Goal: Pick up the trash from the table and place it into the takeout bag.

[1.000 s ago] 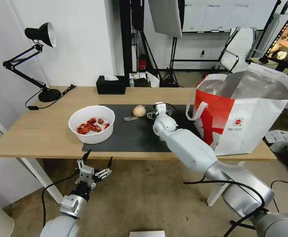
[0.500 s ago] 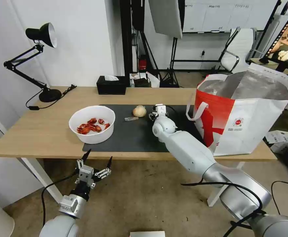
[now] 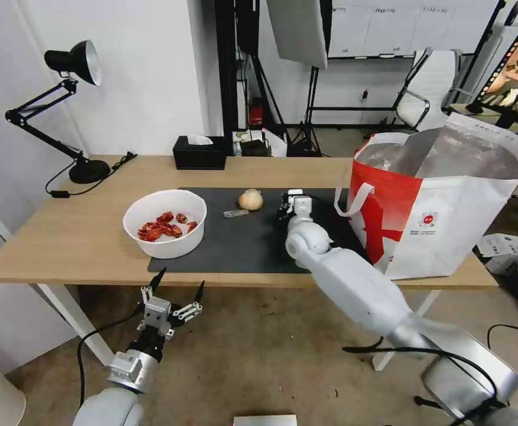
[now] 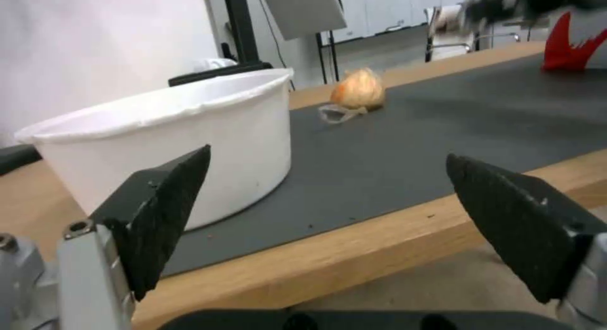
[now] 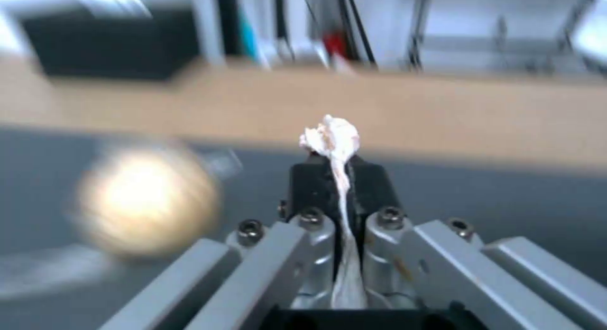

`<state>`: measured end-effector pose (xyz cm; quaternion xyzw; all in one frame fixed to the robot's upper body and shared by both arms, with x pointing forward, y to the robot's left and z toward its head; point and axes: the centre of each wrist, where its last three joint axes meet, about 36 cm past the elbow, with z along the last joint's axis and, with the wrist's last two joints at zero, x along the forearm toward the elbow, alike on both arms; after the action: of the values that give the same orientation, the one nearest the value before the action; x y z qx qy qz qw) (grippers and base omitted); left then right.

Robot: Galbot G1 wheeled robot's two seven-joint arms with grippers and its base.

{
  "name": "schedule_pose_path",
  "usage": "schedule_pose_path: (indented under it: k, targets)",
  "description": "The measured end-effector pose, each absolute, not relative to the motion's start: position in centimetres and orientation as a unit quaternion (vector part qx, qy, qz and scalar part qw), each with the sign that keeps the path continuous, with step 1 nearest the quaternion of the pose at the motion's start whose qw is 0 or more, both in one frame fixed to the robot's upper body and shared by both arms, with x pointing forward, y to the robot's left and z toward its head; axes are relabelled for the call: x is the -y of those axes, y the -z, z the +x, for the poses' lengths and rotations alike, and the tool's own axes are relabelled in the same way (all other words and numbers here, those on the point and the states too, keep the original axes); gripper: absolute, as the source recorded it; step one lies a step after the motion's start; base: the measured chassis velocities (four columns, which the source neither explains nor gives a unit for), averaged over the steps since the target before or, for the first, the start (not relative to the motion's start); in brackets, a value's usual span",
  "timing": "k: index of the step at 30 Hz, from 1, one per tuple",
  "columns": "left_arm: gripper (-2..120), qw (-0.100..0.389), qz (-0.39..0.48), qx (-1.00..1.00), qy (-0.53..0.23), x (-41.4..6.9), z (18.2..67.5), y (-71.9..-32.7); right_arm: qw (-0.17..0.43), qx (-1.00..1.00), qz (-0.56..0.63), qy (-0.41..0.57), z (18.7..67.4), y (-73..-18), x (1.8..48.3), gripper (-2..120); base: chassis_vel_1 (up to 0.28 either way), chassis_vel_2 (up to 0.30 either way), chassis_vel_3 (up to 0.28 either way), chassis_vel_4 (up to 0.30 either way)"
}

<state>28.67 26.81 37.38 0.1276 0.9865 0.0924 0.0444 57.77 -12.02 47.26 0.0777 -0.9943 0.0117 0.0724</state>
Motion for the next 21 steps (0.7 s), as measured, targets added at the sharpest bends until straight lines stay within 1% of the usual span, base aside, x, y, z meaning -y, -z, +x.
schedule_pose_path:
  k: [2,3,5,6,8,9,10,11,12,13,15,16,18,19,20,21]
  targets:
    - [100,0.047,0.128,-0.986,-0.093,-26.9,28.6,-37.6,0.006,0.994,0.105,-0.014,55.4,-50.3,13.0,0,0.0,0.0,0.0,0.0]
    - [100,0.047,0.128,-0.986,-0.093,-26.9,28.6,-37.6,0.006,0.994,0.105,-0.014,55.4,-50.3,13.0,0,0.0,0.0,0.0,0.0]
    - [100,0.049,0.129,-0.986,-0.095,-26.9,28.6,-37.8,-0.052,0.992,0.113,-0.013,53.6,-53.5,14.0,0,0.0,0.0,0.0,0.0]
    - [100,0.049,0.129,-0.986,-0.095,-26.9,28.6,-37.8,-0.052,0.992,0.113,-0.013,53.6,-53.5,14.0,0,0.0,0.0,0.0,0.0]
    - [100,0.051,0.129,-0.986,-0.096,-27.0,28.5,-38.1,-0.092,0.993,0.071,-0.023,52.5,-57.3,15.8,0,0.0,0.0,0.0,0.0]
    - [100,0.051,0.129,-0.986,-0.096,-27.0,28.5,-38.1,-0.092,0.993,0.071,-0.023,52.5,-57.3,15.8,0,0.0,0.0,0.0,0.0]
    - [100,0.051,0.129,-0.986,-0.096,-27.0,28.5,-38.1,-0.097,0.994,0.03,-0.03,52.2,-59.1,16.7,0,0.0,0.0,0.0,0.0]
    - [100,0.051,0.129,-0.986,-0.096,-27.0,28.5,-38.1,-0.093,0.995,-0.014,-0.037,52.0,-60.7,17.8,0,0.0,0.0,0.0,0.0]
    - [100,0.051,0.129,-0.986,-0.096,-27.0,28.5,-38.1,-0.093,0.995,-0.014,-0.037,52.0,-60.7,17.8,0,0.0,0.0,0.0,0.0]
    - [100,0.051,0.129,-0.986,-0.096,-27.0,28.5,-38.1,-0.085,0.994,-0.05,-0.044,51.8,-62.0,19.0,0,0.0,0.0,0.0,0.0]
    - [100,0.051,0.129,-0.986,-0.096,-27.0,28.4,-38.1,-0.049,0.992,-0.105,-0.054,51.4,-64.3,21.3,0,0.0,0.0,0.0,0.0]
    - [100,0.051,0.129,-0.986,-0.096,-27.0,28.4,-38.1,-0.049,0.992,-0.105,-0.054,51.4,-64.3,21.3,0,0.0,0.0,0.0,0.0]
    - [100,0.051,0.131,-0.986,-0.094,-26.8,28.5,-38.1,0.01,0.99,-0.127,-0.062,51.1,-65.8,23.6,0,0.0,0.0,0.0,0.0]
    - [100,0.051,0.131,-0.986,-0.094,-26.8,28.5,-38.1,0.01,0.99,-0.127,-0.062,51.1,-65.8,23.6,0,0.0,0.0,0.0,0.0]
    - [100,0.051,0.133,-0.986,-0.092,-26.6,28.5,-38.0,0.031,0.989,-0.13,-0.066,51.0,-66.0,24.5,0,0.0,0.0,0.0,0.0]
    - [100,0.051,0.133,-0.986,-0.092,-26.6,28.5,-38.0,0.031,0.989,-0.13,-0.066,51.0,-66.0,24.5,0,0.0,0.0,0.0,0.0]
